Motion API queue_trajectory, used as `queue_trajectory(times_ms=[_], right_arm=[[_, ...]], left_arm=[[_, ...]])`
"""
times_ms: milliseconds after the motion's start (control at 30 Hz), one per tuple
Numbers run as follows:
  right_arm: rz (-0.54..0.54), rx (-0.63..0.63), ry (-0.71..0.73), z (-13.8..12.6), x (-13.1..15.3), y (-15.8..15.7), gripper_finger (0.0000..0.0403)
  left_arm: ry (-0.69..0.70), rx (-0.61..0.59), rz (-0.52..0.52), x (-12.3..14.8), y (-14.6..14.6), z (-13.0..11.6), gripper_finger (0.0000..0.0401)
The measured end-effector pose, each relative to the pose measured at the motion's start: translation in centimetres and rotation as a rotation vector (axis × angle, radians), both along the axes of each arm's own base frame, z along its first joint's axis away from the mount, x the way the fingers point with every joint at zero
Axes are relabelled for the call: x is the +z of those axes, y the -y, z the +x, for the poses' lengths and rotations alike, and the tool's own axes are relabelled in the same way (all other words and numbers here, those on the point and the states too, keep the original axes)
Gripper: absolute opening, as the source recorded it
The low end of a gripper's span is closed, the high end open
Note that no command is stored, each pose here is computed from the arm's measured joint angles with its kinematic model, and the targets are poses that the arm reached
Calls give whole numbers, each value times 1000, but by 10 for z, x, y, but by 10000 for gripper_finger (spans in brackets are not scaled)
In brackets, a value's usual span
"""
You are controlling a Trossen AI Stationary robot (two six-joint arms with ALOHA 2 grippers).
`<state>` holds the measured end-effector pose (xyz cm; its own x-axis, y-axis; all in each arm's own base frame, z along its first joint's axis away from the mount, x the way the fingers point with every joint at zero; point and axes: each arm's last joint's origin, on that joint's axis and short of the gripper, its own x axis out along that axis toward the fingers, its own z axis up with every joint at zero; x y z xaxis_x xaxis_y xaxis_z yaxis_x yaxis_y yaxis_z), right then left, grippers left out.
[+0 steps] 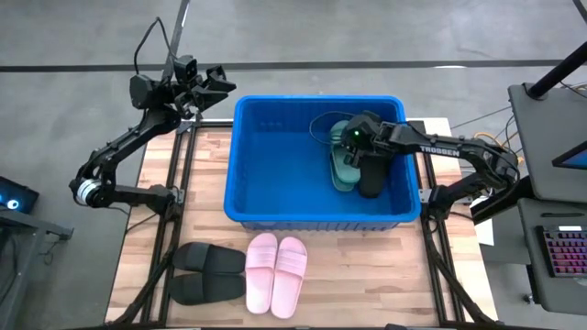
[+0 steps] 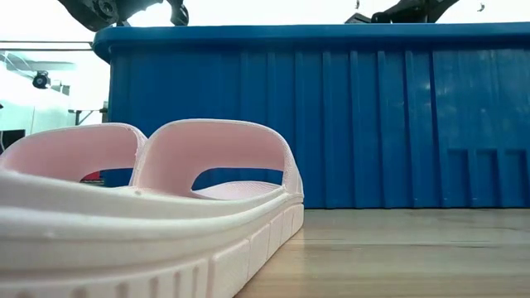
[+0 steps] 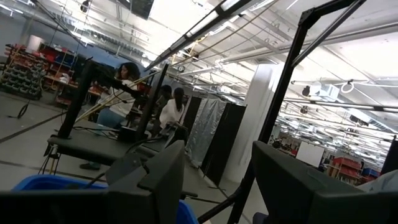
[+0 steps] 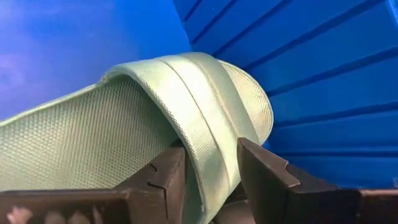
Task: Pick and place slides into bin
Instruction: Put the green slide into the blue bin
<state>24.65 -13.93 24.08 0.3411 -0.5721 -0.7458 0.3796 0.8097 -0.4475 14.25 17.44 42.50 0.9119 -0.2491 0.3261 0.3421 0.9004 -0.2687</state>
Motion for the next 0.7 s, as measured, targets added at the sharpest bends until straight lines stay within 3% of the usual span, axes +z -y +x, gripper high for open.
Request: queue_trajectory(times_ms=[300, 700], right_arm=[[108, -58, -3, -5, 10, 0, 147], [130, -77, 53, -1, 47, 1, 164]], left_arm=[[0, 0, 1, 0, 0, 0, 173], [-16, -19, -29, 0, 0, 0, 173]])
